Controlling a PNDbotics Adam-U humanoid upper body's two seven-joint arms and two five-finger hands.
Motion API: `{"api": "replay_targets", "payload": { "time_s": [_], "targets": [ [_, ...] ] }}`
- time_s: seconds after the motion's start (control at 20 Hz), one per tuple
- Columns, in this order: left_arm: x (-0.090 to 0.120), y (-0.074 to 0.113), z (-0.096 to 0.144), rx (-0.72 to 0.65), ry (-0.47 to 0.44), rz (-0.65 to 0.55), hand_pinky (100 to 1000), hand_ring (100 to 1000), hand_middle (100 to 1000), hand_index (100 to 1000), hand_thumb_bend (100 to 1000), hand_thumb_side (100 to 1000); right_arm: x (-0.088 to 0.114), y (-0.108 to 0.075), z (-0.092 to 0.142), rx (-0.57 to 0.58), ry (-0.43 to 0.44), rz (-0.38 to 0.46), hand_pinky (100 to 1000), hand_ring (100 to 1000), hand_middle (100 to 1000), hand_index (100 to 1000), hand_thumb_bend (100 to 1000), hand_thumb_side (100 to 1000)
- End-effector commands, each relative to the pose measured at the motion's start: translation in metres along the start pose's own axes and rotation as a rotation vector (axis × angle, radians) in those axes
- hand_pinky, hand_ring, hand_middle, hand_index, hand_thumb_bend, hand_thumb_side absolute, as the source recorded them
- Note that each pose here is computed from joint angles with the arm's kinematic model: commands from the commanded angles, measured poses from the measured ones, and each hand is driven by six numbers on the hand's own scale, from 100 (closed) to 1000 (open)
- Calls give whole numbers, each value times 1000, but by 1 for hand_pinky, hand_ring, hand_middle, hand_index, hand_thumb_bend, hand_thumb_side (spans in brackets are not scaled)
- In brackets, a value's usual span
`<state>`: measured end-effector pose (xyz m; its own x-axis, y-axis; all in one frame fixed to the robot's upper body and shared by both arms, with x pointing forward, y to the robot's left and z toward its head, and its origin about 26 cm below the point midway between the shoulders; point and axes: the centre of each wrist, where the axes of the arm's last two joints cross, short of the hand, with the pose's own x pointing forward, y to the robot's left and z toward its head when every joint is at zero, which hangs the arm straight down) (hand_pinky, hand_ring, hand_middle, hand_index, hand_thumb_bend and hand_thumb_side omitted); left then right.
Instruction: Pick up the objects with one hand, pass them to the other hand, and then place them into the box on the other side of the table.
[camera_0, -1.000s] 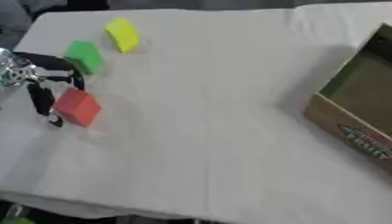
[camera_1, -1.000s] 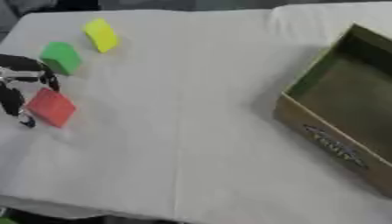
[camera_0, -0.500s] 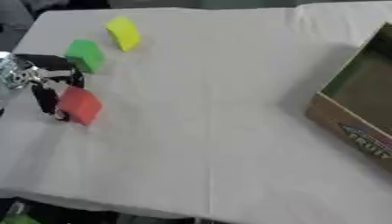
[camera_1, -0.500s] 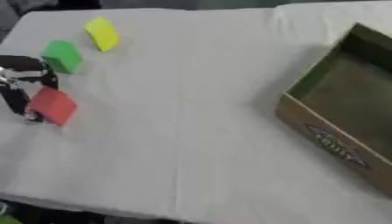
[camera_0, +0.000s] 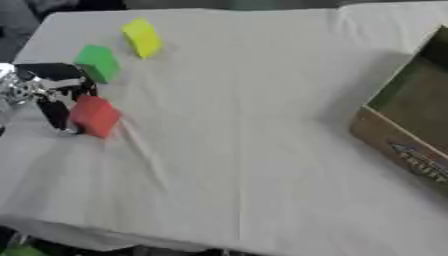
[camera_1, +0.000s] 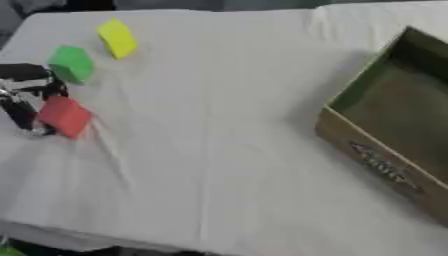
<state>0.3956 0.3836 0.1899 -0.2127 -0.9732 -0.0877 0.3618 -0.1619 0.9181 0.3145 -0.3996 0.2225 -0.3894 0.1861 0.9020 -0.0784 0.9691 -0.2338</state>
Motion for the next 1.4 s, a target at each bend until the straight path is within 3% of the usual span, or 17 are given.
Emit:
{"api": "replay_targets", "payload": {
  "time_s": [0.05, 0.55, 0.95, 1.4],
  "targets": [
    [-3, 23, 20, 83, -3, 19, 620, 566, 428, 470, 398, 100, 11, -5, -2, 2, -21, 33, 1000, 844, 1000, 964, 100, 786],
    [52, 74, 85, 343, -165, 70, 603, 537, 382, 459, 338, 100, 12, -6, -2, 0, -26, 33, 1000, 844, 1000, 964, 100, 782],
    [89, 76, 104, 436, -261, 159, 587, 518, 355, 452, 271, 100, 14, -5, -3, 5, -33, 27, 1000, 845, 1000, 964, 100, 778],
    [116, 68, 91, 470, -314, 288, 567, 498, 329, 443, 165, 100, 16, -3, -4, 12, -43, 18, 1000, 845, 1000, 965, 100, 774]
  ]
}}
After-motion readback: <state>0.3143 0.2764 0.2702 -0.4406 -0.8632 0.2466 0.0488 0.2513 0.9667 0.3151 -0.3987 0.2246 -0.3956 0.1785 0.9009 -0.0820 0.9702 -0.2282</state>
